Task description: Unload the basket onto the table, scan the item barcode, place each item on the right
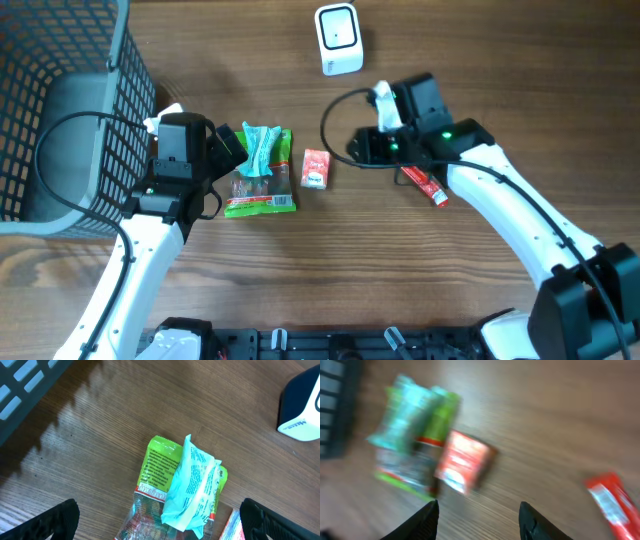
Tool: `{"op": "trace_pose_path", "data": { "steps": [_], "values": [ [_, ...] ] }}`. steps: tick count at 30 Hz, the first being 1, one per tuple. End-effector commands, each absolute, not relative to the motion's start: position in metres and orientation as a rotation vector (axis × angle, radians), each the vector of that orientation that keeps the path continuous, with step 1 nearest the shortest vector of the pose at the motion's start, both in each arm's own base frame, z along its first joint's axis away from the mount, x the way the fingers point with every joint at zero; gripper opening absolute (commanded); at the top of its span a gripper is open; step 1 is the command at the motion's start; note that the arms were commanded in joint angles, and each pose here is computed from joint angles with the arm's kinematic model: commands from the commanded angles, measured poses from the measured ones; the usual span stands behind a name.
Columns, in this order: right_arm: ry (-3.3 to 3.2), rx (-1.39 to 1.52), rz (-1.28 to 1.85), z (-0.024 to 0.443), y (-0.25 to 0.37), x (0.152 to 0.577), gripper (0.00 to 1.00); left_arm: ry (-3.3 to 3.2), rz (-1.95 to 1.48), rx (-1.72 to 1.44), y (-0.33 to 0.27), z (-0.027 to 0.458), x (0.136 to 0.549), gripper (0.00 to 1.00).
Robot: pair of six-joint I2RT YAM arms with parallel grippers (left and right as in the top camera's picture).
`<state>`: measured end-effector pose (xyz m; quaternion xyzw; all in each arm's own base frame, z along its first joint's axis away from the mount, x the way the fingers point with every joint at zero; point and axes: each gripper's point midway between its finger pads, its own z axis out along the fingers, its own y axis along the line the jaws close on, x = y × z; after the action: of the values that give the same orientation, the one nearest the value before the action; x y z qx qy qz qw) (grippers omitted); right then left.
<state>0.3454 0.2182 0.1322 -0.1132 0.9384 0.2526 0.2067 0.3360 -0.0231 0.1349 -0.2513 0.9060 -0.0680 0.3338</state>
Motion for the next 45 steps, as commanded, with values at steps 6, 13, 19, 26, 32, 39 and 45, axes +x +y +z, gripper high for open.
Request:
{"op": "trace_pose_path", "data": {
  "steps": [6,13,19,26,32,39,45],
  "values": [
    [2.693,-0.278,0.898,0.090,0.261,0.354,0.54,2.352,-0.164,-0.650,-0.020,0.139,0.338,1.00],
    [2.817,-0.202,0.948,0.027,0.277,0.351,0.42,2.352,-0.165,-0.650,-0.020,0.139,0.338,1.00],
    [2.852,-0.258,0.887,0.010,0.286,0.339,0.13,2.352,-0.164,-0.650,-0.020,0.139,0.338,1.00],
    [2.879,-0.225,0.808,0.011,0.233,0.356,0.06,2.352,-0.164,-0.650,-0.020,0.139,0.338,1.00],
    [2.732,-0.233,0.686,0.085,0.209,0.368,0.18,2.352,-0.164,-0.650,-0.020,0.139,0.338,1.00],
    [2.584,-0.472,0.817,0.100,0.294,0.348,0.13,2.352,-0.164,-0.650,-0.020,0.139,0.338,1.00],
    [2.704,-0.486,0.832,0.033,0.318,0.337,0.22,2.352,-0.165,-0.650,-0.020,0.139,0.338,1.00]
  ]
}}
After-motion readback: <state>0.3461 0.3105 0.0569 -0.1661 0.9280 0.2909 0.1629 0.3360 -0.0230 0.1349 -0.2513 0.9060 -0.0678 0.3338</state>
